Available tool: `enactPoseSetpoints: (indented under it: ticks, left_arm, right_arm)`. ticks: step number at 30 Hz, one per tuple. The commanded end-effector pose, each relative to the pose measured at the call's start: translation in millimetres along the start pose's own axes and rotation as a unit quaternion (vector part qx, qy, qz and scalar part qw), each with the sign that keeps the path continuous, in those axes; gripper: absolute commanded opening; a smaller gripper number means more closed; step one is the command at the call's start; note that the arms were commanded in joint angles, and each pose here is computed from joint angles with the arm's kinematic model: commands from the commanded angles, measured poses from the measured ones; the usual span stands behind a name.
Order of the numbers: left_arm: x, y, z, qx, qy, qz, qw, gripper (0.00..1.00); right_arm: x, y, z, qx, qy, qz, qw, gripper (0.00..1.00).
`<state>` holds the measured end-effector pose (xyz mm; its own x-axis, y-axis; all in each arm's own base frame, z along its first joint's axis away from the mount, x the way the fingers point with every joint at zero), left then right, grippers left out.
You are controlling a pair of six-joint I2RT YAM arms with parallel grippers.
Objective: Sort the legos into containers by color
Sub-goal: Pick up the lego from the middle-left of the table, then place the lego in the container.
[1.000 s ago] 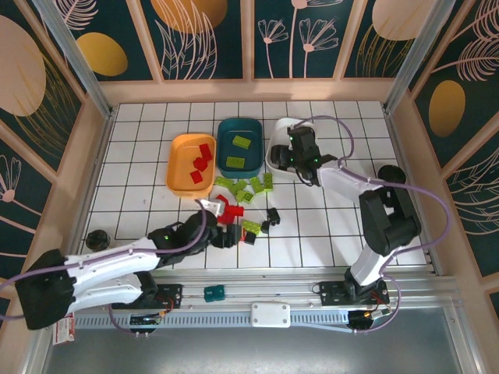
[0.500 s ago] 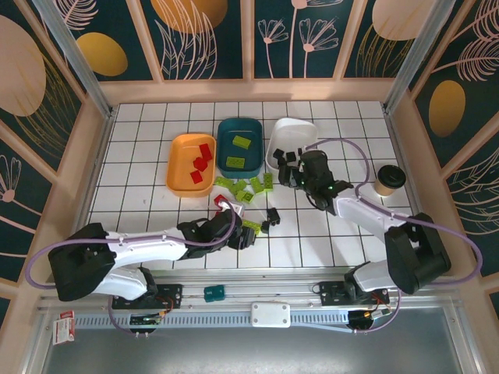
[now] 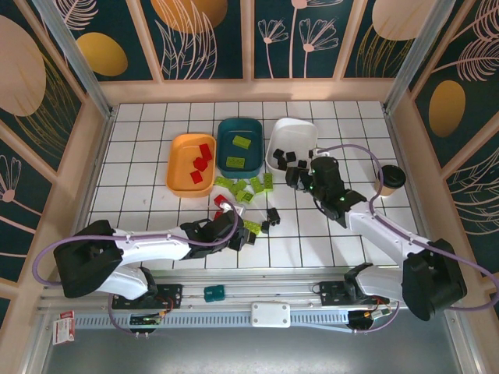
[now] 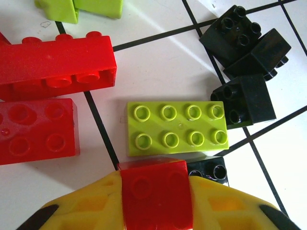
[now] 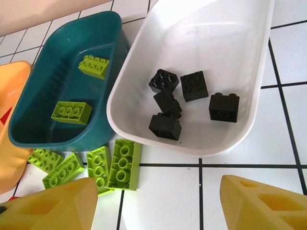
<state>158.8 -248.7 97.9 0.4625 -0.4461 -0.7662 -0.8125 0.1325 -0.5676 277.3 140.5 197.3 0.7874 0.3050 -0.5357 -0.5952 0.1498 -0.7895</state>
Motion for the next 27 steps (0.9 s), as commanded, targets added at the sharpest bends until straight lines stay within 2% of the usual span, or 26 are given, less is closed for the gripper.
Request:
enactPoseSetpoints:
  ticks: [1,4,8,14,20,24,27]
  left_arm:
    - [-7.3,-1.6,1.4,-0.008,-0.003,-0.013,1.000,0.27]
    - [-23.8,-19.0,4.9,-0.012,-0.027,-0.052,0.998,0.27]
    - [-53.8,-60.1,27.3,-0.059,-0.038,-0.120,0.990,0.26]
    - [-85.8,-132.7,84.3,-0.134,-0.110,-0.226,0.959,0.28]
    - [-64.5,-179.0,153.5,-0.230,-0.153,-0.254,0.927,0.26]
    - [-36.2,-194.1,180.8,-0.268,-0.155,-0.236,0.921,0.26]
    - [-19.1,-204.0,191.1,-0.277,-0.158,-0.223,0.921,0.33]
  right_arm:
    - [-6.1,2.4,-4.0,0.007,0.015,-0.008,1.000,0.69]
    - [-8.5,4.1,-4.6,0.009,0.013,-0.007,1.000,0.69]
    - [-12.0,7.0,-5.4,0.014,0.010,-0.009,1.000,0.69]
    - [-14.3,11.0,-3.5,0.019,0.003,-0.010,1.000,0.69]
    - [-18.8,18.1,2.2,0.011,-0.010,0.000,1.000,0.69]
    - [-22.9,33.2,16.1,-0.010,-0.059,0.030,0.998,0.69]
    - [-21.8,54.2,30.0,-0.033,-0.088,0.069,0.993,0.69]
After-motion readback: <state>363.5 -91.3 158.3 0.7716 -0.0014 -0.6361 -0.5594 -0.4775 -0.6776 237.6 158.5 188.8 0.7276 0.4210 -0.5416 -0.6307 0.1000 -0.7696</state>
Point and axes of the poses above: each hand's point on the last joint's axis, 136 mm out from that joint toward the fingers, its own x axis out along the fingers, its own z axis along the line the jaws close on, y = z × x, the point moved 7 cm from there along -x, back along the fingers, and after that the axes turned 2 degrees about -x, right-handed, at the moved point
